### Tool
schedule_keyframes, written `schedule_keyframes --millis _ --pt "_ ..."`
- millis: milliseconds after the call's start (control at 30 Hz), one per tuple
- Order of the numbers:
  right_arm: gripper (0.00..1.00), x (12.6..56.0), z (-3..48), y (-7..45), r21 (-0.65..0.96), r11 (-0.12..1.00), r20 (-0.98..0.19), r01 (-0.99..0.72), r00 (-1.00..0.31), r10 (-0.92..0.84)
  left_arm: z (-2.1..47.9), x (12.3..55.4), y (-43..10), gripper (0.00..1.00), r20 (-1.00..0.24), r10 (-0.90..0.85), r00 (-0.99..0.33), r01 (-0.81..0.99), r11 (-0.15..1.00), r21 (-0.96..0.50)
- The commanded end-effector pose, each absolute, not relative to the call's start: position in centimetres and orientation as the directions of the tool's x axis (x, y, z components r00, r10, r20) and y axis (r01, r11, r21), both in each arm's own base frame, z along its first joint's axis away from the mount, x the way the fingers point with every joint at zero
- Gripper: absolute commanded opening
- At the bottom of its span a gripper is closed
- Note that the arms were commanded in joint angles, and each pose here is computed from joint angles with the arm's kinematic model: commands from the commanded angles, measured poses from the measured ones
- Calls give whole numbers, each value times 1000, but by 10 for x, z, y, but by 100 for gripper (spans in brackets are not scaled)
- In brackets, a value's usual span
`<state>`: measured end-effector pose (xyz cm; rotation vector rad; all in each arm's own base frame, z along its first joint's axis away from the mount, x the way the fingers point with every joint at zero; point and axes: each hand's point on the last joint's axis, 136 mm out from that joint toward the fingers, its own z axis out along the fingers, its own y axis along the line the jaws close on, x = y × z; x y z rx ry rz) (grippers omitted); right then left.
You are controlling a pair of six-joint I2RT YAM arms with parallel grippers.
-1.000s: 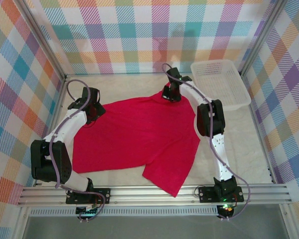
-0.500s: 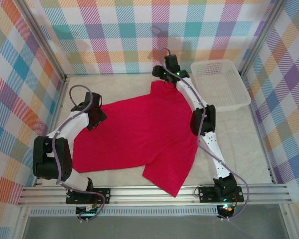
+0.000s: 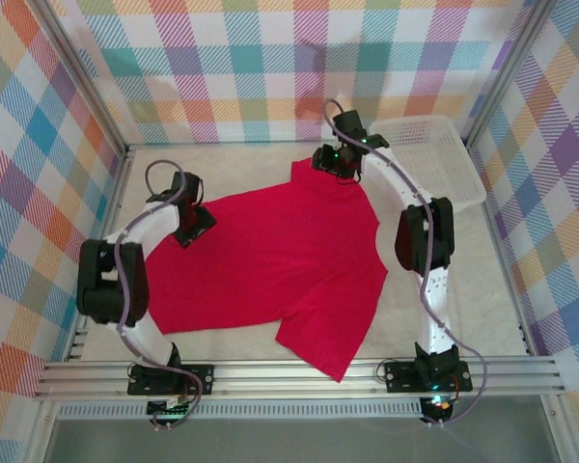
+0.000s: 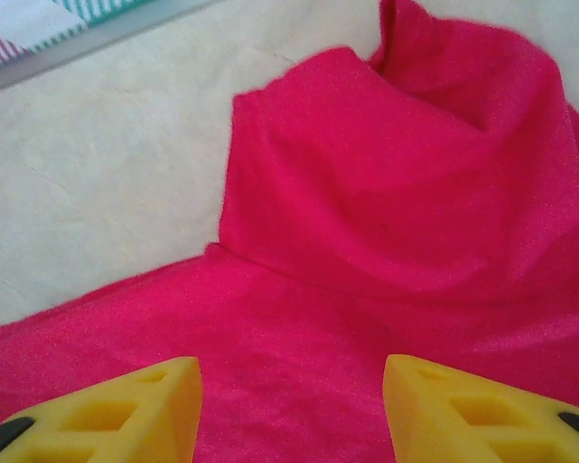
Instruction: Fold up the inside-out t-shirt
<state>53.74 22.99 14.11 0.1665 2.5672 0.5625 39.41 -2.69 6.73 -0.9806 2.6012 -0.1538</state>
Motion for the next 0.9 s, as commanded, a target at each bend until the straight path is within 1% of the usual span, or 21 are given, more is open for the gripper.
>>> schedule_keyframes --millis 0,133,267,400,500,600,667,733,800,867 --pt "51 537 85 211 422 902 -335 96 -908 253 55 410 -24 65 -227 -658 -717 -623 752 -215" --pt "51 544 42 196 414 893 -255 178 -919 301 29 432 -10 64 -203 -684 -701 -659 729 -183" --pt "50 558 6 186 410 885 -215 220 -920 328 11 462 -1 64 -211 -688 -695 -669 725 -163" --pt "49 578 -16 183 395 887 -209 238 -917 339 3 497 -2 64 -220 -680 -700 -654 733 -186" --pt "49 597 -19 184 440 857 -186 269 -906 379 0 522 0 64 -248 -661 -708 -636 750 -183" --pt "49 612 -13 185 477 839 -217 262 -890 401 6 542 5 64 -275 -639 -719 -616 768 -176" --pt "49 620 -2 185 493 836 -252 240 -881 401 23 553 5 65 -298 -619 -727 -592 784 -187" --pt "50 622 19 189 517 833 -280 198 -880 383 47 555 4 65 -321 -606 -728 -572 795 -205" --pt "53 617 49 196 541 827 -295 152 -887 356 77 544 8 65 -348 -609 -713 -578 791 -202" --pt "56 604 86 207 546 833 -324 87 -895 306 104 519 16 64 -366 -627 -688 -610 773 -178"
